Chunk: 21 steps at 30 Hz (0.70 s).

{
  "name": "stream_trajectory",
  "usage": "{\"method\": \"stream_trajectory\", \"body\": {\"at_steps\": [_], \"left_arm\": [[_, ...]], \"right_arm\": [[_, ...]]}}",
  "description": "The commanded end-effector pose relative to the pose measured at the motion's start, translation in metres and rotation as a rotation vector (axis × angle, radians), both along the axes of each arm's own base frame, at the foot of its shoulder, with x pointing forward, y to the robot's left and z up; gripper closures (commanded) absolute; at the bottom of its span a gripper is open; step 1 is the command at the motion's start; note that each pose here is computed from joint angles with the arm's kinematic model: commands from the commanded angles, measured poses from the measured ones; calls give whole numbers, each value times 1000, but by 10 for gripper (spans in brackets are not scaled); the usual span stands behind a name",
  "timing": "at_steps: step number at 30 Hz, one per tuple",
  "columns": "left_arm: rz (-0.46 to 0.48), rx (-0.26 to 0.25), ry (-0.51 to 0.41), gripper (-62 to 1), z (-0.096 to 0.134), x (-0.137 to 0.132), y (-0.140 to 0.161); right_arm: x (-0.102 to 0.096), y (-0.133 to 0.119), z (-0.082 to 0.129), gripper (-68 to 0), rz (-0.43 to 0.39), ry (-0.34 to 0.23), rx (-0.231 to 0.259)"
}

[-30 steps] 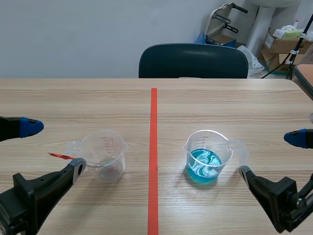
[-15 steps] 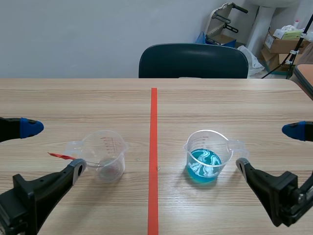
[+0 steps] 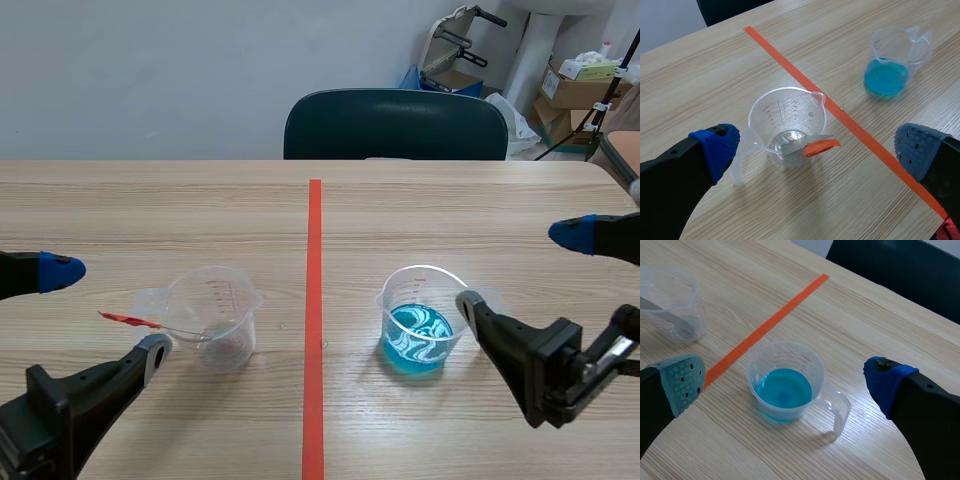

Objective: Do the redox reaction experiment

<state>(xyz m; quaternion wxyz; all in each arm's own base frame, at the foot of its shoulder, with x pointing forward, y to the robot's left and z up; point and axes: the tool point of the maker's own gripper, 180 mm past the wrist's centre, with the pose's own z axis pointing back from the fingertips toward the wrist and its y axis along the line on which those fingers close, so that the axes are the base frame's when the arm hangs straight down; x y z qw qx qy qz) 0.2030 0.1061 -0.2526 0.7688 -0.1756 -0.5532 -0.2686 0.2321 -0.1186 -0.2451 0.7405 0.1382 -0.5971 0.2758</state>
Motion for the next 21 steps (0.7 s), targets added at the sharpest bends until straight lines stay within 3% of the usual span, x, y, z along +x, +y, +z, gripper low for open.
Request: {"method": "stream_trajectory", "body": {"at_steps": [1, 10, 14, 21], "left_arm": [[-8, -11, -24, -623, 5, -3, -2], [28, -31, -129, -623, 26, -15, 22], [-16, -12, -117, -623, 26, -31, 30], [-45, -24, -109, -623, 26, -61, 52]], "right_arm": [[5, 6, 11, -679, 20, -39, 9], [12, 37, 15, -679, 96, -49, 44], [17, 50, 15, -679, 128, -50, 51], [25, 72, 9, -679, 189, -49, 76]]}}
